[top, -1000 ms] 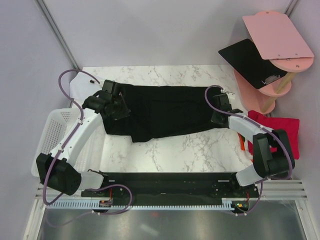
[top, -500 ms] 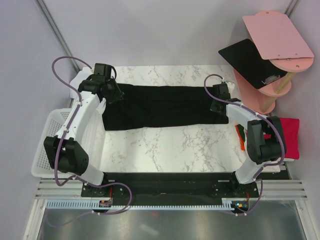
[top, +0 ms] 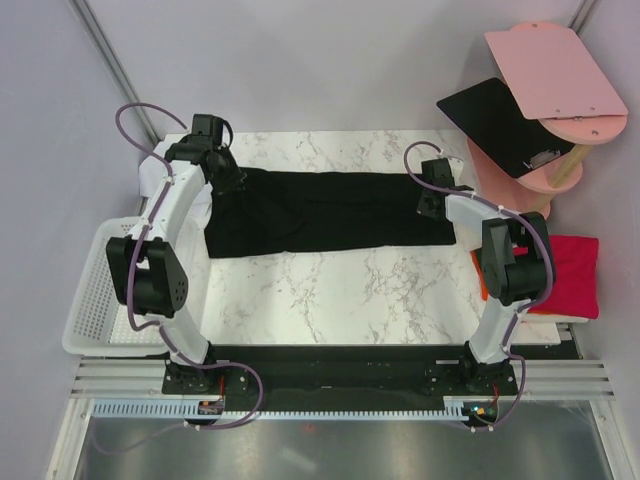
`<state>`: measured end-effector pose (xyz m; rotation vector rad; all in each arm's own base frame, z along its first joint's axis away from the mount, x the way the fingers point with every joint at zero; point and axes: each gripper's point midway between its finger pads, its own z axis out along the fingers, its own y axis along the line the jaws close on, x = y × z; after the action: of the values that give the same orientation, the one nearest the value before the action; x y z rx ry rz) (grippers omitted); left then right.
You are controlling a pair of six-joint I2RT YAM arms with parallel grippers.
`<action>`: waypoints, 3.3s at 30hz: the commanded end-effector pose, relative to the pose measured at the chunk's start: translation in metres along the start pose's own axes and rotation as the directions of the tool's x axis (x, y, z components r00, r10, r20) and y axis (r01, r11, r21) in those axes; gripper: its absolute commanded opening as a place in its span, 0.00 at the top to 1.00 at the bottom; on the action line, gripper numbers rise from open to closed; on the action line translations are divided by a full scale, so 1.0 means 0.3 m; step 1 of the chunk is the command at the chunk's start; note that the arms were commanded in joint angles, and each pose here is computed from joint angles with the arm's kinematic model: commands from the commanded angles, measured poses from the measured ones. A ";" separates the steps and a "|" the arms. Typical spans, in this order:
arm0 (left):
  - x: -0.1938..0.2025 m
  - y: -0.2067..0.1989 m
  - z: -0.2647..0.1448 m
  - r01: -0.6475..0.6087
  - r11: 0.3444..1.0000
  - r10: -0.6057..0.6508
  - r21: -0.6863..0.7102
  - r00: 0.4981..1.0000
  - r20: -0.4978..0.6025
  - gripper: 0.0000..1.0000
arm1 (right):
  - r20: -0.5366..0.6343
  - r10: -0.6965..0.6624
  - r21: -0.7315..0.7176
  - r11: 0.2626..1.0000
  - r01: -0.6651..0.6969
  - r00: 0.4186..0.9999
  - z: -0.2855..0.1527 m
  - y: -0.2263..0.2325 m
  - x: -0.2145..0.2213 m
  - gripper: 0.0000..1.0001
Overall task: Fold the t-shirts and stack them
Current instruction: Fold the other side of the tshirt into a rectangle, then rotate the tshirt 90 degrees
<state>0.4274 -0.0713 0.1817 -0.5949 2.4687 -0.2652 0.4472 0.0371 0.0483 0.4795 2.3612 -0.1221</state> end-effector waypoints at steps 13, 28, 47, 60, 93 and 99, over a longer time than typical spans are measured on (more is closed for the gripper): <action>-0.215 -0.119 0.096 -0.052 0.994 0.044 0.096 0.995 0.086 0.98 | 0.054 0.022 0.028 0.999 -0.024 0.998 0.094 0.033 -0.079 0.99; -0.280 -0.181 0.299 -0.017 0.991 0.012 0.131 0.999 0.042 0.93 | 0.195 0.014 -0.152 0.988 0.016 0.981 -0.084 0.089 -0.164 0.02; -0.088 -0.169 0.210 -0.008 0.981 0.014 0.195 1.000 -0.028 0.37 | 0.226 0.020 -0.251 0.967 0.038 0.974 -0.271 0.097 -0.105 0.02; 0.151 -0.161 0.320 0.038 0.971 0.002 0.237 0.986 -0.167 0.41 | 0.212 0.020 -0.249 0.968 0.034 0.977 -0.282 0.078 -0.074 0.02; 0.221 -0.173 0.374 -0.005 0.976 0.046 0.216 0.982 -0.183 0.98 | 0.196 0.016 -0.237 0.971 0.031 0.980 -0.271 0.071 -0.052 0.02; 0.123 -0.232 0.303 -0.022 0.965 0.050 0.260 0.994 -0.099 0.98 | 0.186 0.016 -0.237 0.971 0.030 0.982 -0.265 0.066 -0.036 0.02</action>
<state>0.4492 -0.1516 0.0577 -0.4957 2.6410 -0.5707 0.4106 0.0678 0.1057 0.3254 2.1912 0.0863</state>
